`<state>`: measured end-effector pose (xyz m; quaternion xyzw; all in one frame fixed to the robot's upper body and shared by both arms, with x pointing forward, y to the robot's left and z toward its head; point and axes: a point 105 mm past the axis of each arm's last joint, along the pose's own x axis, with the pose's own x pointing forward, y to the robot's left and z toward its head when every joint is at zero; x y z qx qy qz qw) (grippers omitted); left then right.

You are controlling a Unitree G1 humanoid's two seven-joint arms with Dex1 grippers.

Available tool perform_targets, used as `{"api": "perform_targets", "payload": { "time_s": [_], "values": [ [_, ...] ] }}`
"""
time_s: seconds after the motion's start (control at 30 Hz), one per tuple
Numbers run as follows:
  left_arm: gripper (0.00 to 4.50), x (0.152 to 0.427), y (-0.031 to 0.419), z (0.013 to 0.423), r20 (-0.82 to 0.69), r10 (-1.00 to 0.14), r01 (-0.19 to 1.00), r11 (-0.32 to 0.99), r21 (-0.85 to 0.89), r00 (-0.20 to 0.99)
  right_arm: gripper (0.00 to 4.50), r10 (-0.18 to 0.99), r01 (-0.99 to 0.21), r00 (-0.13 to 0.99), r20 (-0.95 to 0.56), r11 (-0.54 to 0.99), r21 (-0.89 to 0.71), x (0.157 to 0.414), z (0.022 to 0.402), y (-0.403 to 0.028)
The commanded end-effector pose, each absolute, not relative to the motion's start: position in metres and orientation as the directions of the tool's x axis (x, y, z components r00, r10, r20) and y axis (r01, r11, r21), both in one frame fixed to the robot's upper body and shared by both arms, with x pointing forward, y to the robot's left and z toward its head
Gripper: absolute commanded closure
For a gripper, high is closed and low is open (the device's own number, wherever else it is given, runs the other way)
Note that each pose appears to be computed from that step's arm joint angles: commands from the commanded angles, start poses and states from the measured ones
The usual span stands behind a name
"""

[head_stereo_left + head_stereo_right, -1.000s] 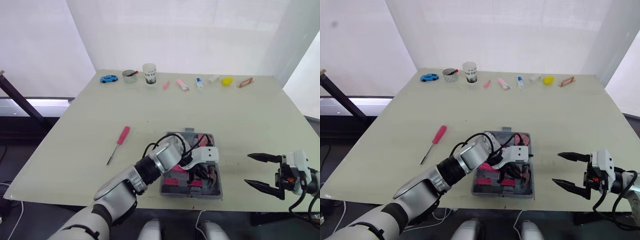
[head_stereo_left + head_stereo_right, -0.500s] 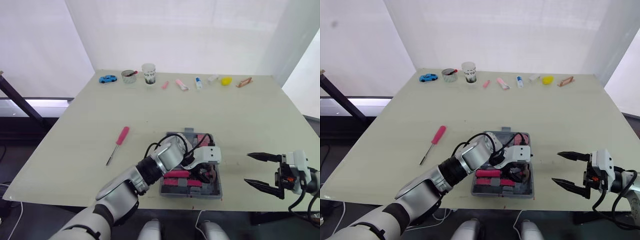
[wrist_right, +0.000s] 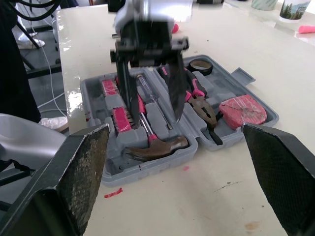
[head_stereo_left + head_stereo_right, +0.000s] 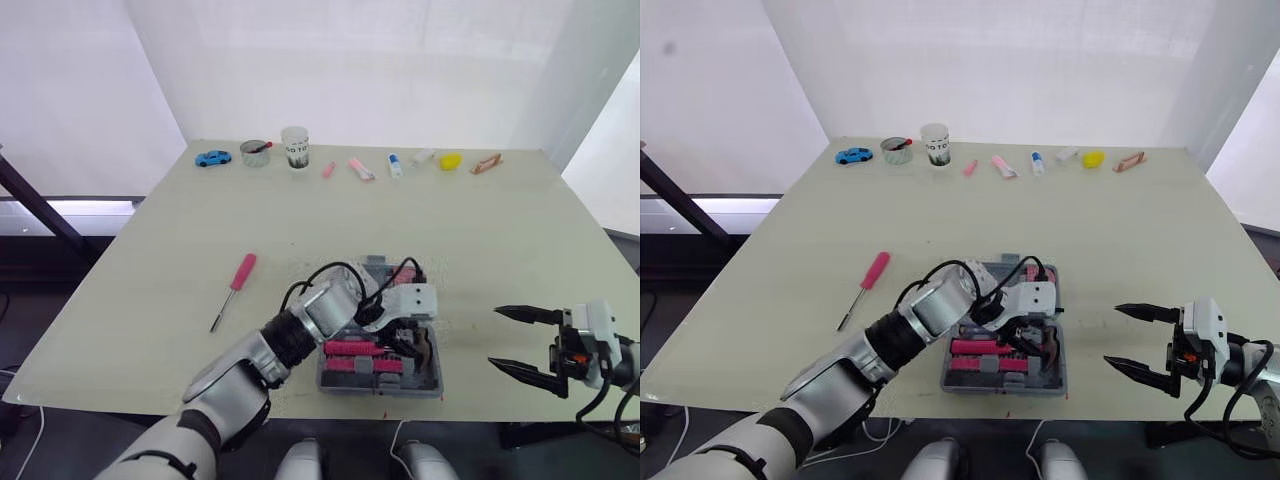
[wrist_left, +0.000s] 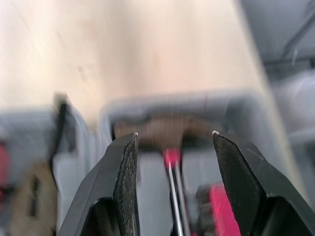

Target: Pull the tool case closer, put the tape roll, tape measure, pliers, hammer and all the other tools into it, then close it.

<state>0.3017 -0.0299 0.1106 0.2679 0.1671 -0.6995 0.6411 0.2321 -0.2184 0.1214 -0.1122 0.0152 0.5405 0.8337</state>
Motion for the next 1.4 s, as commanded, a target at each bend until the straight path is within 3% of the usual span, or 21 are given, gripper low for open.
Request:
{"api": "perform_targets", "payload": {
  "time_s": [0.03, 0.23, 0.33, 0.43, 0.47, 1.4],
  "values": [
    [1.97, 0.304, -0.028, 0.134, -0.441, -0.898, 0.973, -0.105, 0.206, -0.003, 0.00, 0.903, -0.900, 0.411, -0.124, 0.380, -0.213, 0.232, 0.131, -0.217],
    [1.97, 0.310, 0.005, 0.138, -0.321, -0.947, 0.980, -0.062, 0.190, 0.002, 0.00, 0.905, -0.901, 0.409, -0.120, 0.379, -0.212, 0.233, 0.130, -0.217],
    [2.69, 0.313, 0.025, 0.142, -0.255, -0.967, 0.989, -0.015, 0.147, 0.023, 0.00, 0.906, -0.902, 0.406, -0.117, 0.377, -0.209, 0.233, 0.128, -0.216],
    [4.14, 0.312, 0.042, 0.142, -0.231, -0.973, 0.990, -0.009, 0.138, 0.023, 0.00, 0.907, -0.903, 0.404, -0.115, 0.376, -0.208, 0.234, 0.128, -0.215],
    [4.33, 0.311, 0.047, 0.138, -0.239, -0.971, 0.991, -0.015, 0.136, 0.018, 0.00, 0.908, -0.903, 0.404, -0.114, 0.375, -0.208, 0.234, 0.128, -0.215],
    [4.33, 0.296, 0.074, 0.029, -0.463, -0.886, 0.999, -0.037, 0.020, -0.024, 0.00, 0.908, -0.904, 0.402, -0.120, 0.371, -0.214, 0.234, 0.129, -0.215]
  ]
}}
